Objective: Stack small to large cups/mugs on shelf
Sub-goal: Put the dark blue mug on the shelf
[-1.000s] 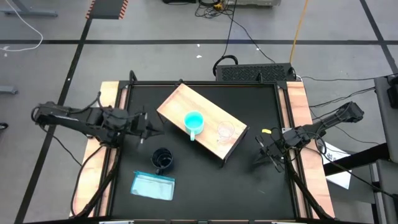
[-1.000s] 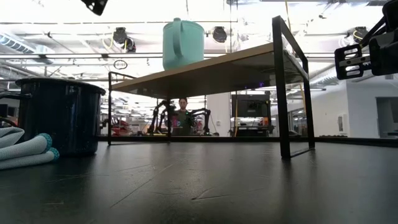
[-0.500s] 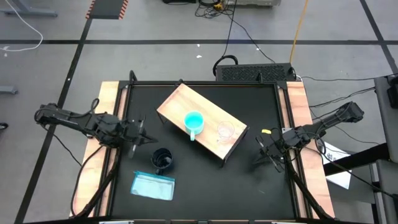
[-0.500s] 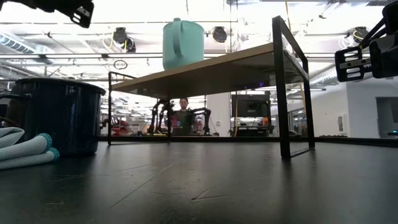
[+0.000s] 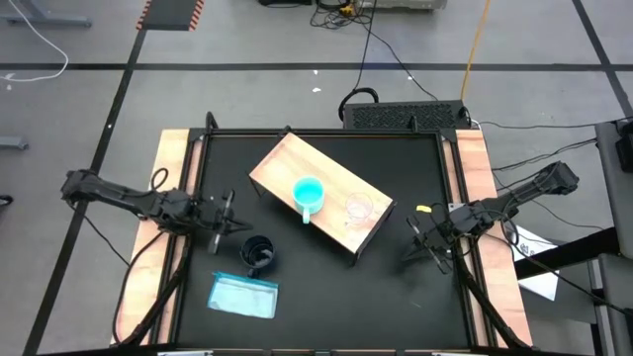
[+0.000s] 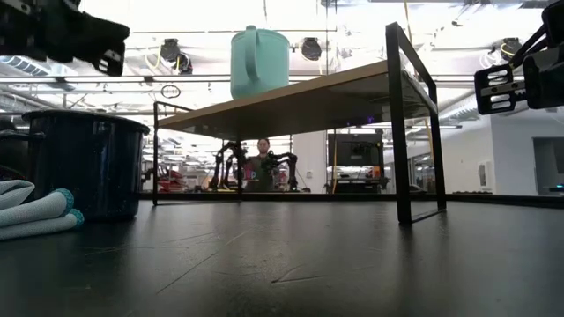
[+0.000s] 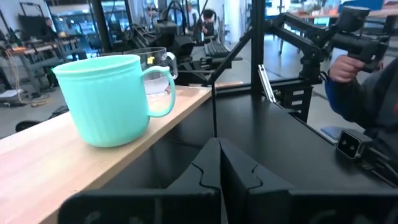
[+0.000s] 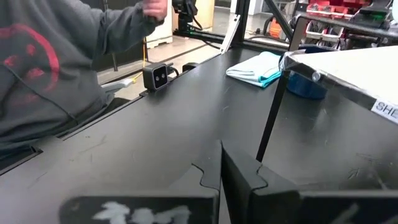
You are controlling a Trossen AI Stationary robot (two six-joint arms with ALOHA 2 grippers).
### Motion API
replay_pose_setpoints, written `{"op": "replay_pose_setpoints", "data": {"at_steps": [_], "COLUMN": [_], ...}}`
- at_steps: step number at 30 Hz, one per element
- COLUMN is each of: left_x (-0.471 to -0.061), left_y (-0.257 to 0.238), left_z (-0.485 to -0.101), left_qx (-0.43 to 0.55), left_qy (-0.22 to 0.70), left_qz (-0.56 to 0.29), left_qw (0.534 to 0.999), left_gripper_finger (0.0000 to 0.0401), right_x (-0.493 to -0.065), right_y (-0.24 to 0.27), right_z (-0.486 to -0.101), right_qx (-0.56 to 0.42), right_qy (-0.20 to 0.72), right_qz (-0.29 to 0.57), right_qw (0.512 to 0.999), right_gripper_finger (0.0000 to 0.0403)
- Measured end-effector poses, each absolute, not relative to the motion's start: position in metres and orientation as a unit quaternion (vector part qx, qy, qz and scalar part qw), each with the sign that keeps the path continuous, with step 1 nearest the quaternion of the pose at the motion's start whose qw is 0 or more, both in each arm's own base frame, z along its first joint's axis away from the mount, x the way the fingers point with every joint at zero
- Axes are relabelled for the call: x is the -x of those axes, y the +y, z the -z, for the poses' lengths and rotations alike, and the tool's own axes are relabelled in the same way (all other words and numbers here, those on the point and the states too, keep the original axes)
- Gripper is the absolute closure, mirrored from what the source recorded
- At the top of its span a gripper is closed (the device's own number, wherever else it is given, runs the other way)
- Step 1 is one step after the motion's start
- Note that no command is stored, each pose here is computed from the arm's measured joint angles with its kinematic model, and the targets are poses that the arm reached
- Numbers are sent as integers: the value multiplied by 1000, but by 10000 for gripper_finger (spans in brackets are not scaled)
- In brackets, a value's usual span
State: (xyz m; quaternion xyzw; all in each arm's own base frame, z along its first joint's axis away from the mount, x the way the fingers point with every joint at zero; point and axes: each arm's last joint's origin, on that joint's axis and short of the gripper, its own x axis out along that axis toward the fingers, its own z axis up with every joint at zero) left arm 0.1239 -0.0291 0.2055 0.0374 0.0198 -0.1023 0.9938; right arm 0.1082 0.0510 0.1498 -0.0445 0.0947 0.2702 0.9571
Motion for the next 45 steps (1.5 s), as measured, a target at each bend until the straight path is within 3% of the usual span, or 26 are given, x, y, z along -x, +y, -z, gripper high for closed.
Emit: {"op": "replay_pose_setpoints", "data": {"at_steps": [16, 28, 45], "left_x": [-120, -120, -120], "left_y": [-29, -29, -29], "left_z": [-161, -160, -158], "left_qx": [-28, -69, -74], "left_qy": [37, 37, 48], "left_qz": [120, 123, 123], "left_qw": [992, 989, 988], "left_gripper_finger": [401, 401, 401], "right_x": [-110, -112, -112], "right_y": [52, 48, 48], "right_z": [-161, -165, -166], "right_qx": [49, 71, 78], "right_qy": [31, 9, 5], "right_qz": [-270, -203, -200], "right_qw": [961, 977, 977], "right_gripper_finger": [403, 403, 403]}}
